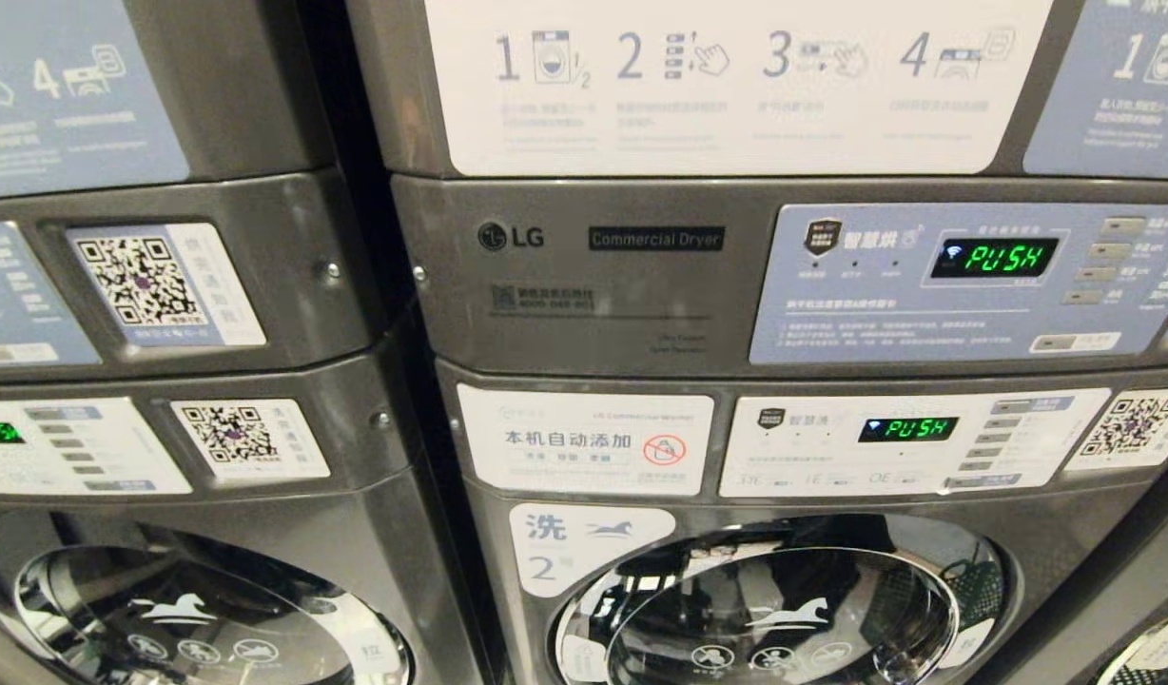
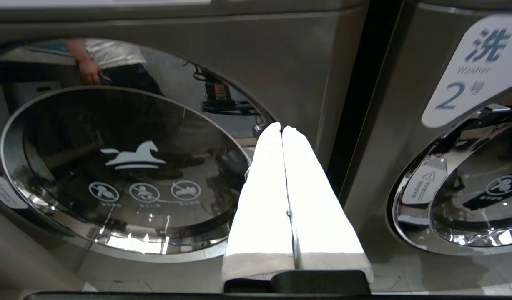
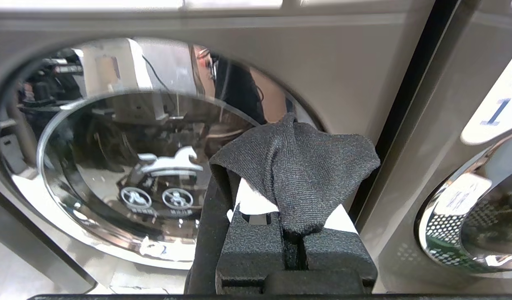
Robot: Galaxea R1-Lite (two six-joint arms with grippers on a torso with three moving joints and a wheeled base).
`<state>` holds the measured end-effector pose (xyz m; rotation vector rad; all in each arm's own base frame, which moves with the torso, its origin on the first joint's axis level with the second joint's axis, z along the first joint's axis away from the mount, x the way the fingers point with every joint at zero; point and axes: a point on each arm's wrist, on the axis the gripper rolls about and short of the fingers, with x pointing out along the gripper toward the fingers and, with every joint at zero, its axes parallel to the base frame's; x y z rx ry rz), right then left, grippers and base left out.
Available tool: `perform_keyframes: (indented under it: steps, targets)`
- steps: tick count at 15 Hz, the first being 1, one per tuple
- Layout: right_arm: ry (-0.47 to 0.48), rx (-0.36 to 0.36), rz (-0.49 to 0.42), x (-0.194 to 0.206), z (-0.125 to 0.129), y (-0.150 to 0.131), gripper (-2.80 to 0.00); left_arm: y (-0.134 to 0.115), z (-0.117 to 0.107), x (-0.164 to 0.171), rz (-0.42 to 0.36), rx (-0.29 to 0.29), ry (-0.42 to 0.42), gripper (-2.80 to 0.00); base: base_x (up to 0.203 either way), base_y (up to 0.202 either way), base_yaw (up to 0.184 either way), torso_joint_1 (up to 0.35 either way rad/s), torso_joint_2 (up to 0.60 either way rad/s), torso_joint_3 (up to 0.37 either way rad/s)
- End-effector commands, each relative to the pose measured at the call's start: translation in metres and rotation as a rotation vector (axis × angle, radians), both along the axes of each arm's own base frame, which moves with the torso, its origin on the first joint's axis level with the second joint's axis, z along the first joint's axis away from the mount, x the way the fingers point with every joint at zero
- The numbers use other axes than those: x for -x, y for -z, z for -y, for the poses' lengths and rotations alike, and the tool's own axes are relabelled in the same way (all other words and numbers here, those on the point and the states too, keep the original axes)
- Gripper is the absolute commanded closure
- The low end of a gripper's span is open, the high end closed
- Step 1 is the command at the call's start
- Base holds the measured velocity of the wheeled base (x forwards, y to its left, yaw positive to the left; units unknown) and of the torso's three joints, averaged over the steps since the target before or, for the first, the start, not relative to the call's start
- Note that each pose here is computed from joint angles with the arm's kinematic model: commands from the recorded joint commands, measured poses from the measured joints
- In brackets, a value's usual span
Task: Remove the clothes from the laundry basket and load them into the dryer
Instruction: Put the clothes in the dryer
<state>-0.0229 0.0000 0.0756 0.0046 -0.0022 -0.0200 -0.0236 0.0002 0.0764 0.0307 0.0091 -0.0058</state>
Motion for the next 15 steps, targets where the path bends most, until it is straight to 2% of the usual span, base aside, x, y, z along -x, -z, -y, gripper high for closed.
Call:
perform_keyframes:
  steps: [1,11,15]
  targets:
    - [0.0,0.0,-0.002,-0.0002,0.0,0.0004,0.0,-0.0002,0.0,0.0,0.001,0.0,0.0,0.0,0.0,0.0,0.0,0.194,-0.52,-0.321]
    - [0.0,0.003,-0.002,-0.0002,0.0,0.0004,0.0,0.0,0.0,0.0,0.0,-0.002,-0.001,0.0,0.0,0.0,0.0,0.237,-0.56,-0.333]
    - [0.0,0.003,-0.002,-0.0002,0.0,0.0004,0.0,0.0,0.0,0.0,0.0,-0.002,0.0,0.0,0.0,0.0,0.0,0.195,-0.44,-0.246]
